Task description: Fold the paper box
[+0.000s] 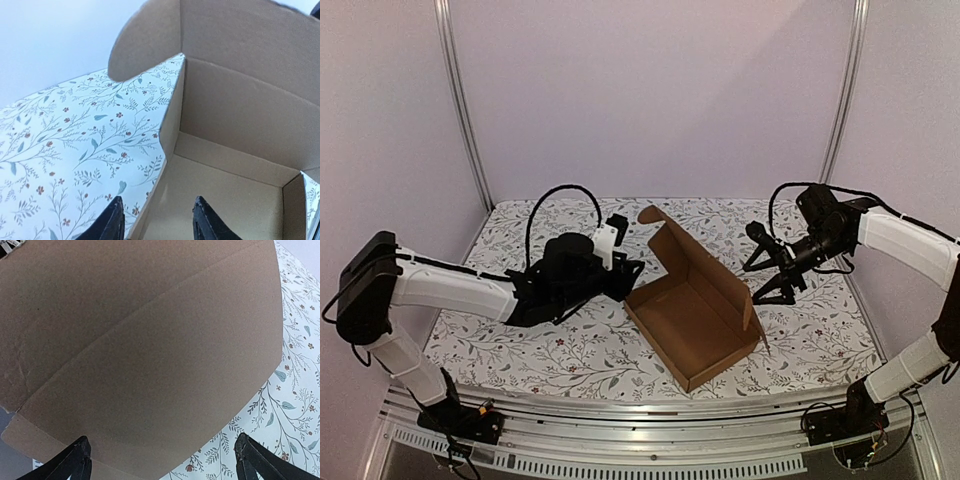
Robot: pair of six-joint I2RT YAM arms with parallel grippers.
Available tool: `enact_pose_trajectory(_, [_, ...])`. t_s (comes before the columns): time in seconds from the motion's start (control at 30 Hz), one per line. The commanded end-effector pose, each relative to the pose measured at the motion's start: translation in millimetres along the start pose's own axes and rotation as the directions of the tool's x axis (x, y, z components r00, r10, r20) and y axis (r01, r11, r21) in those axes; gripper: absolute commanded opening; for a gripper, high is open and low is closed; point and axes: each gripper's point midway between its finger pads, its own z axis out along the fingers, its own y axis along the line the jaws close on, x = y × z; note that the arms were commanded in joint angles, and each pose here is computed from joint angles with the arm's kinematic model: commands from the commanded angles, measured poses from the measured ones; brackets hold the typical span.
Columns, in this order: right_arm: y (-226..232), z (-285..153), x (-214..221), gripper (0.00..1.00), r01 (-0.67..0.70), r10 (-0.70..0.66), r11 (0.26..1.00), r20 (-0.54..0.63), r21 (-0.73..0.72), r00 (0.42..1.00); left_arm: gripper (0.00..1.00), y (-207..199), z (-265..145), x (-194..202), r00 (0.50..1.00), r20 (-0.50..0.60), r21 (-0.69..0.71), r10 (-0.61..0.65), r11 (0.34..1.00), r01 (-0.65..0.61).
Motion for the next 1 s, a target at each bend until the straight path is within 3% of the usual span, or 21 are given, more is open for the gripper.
enact_pose_trajectory(0.0, [4, -2, -4, 0.99, -0.016, 0.016, 1.000, 0.006, -0.015, 1.000, 0.48, -42, -40, 5, 0.999, 0.051, 0.034, -0.003, 0.999, 0.001])
enact_pose_trajectory(0.17, [-5, -4, -6, 0.99, -0.056, 0.056, 0.998, 0.018, 0.003, 0.998, 0.52, -165, -65, -14, 0.979, 0.194, 0.140, 0.066, 0.986, -0.094])
enact_pose_trajectory(0.27, [-17, -6, -8, 0.99, -0.091, 0.090, 0.995, 0.034, 0.043, 0.995, 0.67, -218, -65, -23, 0.962, 0.257, 0.067, 0.088, 0.992, -0.108])
enact_pose_trajectory(0.33, [-20, -8, -10, 0.99, -0.124, 0.121, 0.990, 0.050, 0.068, 0.991, 0.74, -250, -60, -22, 0.960, 0.267, 0.069, 0.089, 0.991, -0.112])
enact_pose_trajectory(0.43, [-30, -12, -14, 0.99, -0.142, 0.133, 0.981, 0.076, 0.133, 0.988, 0.76, -287, -48, -8, 0.966, 0.230, 0.096, 0.117, 0.985, -0.143])
enact_pose_trajectory(0.53, [-31, -16, -18, 0.99, -0.155, 0.142, 0.975, 0.092, 0.160, 0.986, 0.78, -286, -46, -10, 0.973, 0.204, 0.042, 0.107, 0.992, -0.117])
enact_pose_trajectory(0.67, [-29, -18, -15, 0.99, -0.175, 0.160, 0.970, 0.095, 0.168, 0.982, 0.72, -261, -49, -21, 0.972, 0.225, -0.050, 0.064, 0.997, -0.054])
enact_pose_trajectory(0.83, [-27, -20, -14, 0.99, -0.199, 0.184, 0.964, 0.097, 0.176, 0.978, 0.71, -234, -46, -46, 0.968, 0.252, -0.063, -0.002, 0.998, 0.018])
enact_pose_trajectory(0.97, [-27, -18, -12, 0.99, -0.213, 0.199, 0.962, 0.095, 0.170, 0.975, 0.65, -216, -40, -65, 0.966, 0.259, -0.037, -0.010, 0.999, 0.020])
